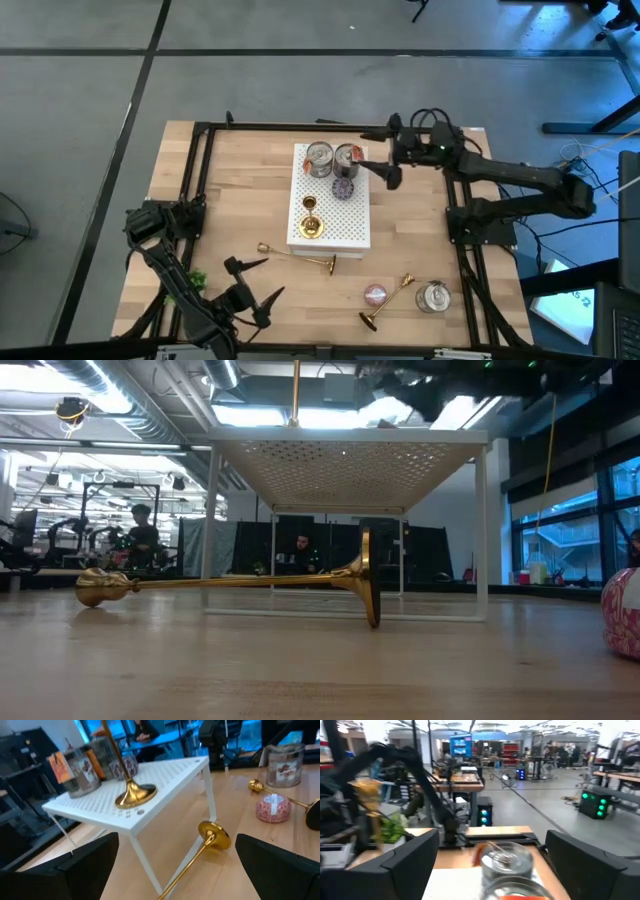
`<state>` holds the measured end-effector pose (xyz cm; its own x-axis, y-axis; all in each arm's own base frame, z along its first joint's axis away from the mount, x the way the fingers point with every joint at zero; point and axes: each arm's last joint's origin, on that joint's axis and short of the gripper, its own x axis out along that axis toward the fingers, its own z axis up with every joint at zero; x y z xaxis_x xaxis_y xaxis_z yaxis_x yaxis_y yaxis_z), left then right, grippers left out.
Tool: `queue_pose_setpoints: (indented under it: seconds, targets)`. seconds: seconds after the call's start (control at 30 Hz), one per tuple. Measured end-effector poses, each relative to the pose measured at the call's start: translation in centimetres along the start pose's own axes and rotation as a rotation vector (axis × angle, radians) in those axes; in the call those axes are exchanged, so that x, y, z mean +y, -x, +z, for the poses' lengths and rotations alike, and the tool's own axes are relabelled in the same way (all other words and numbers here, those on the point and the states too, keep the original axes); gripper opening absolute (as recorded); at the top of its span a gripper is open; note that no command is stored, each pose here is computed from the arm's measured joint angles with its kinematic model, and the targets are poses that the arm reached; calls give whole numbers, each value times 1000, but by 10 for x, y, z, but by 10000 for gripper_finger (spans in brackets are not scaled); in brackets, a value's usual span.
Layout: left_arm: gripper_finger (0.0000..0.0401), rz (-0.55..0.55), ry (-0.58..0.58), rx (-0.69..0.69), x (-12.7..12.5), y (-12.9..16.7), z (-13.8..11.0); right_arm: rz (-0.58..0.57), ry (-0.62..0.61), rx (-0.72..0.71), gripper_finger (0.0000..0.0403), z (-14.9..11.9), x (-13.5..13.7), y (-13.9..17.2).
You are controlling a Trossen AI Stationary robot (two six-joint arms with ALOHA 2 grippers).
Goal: Pick & Place candle stick holders
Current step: Put the pink scented candle on the shelf
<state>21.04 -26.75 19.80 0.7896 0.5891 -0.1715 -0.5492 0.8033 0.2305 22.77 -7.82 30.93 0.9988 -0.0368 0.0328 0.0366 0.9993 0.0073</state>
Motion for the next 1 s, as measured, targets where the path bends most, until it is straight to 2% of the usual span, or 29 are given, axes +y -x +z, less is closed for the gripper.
queue_pose_setpoints:
  seconds: [0.2, 0.7, 0.8, 1.0]
  targets:
    - [400, -22, 0, -72, -1, 6, 1, 91, -56, 15, 368, 12, 27, 17]
    - [400, -44, 27, -161, -3, 10, 5, 504, -261, 64, 368, 17, 114, 27]
    - [400, -48, 48, -169, -6, 11, 5, 585, -267, 72, 368, 17, 133, 29]
    - [400, -56, 129, -168, -13, 11, 6, 668, -253, 88, 368, 10, 174, 32]
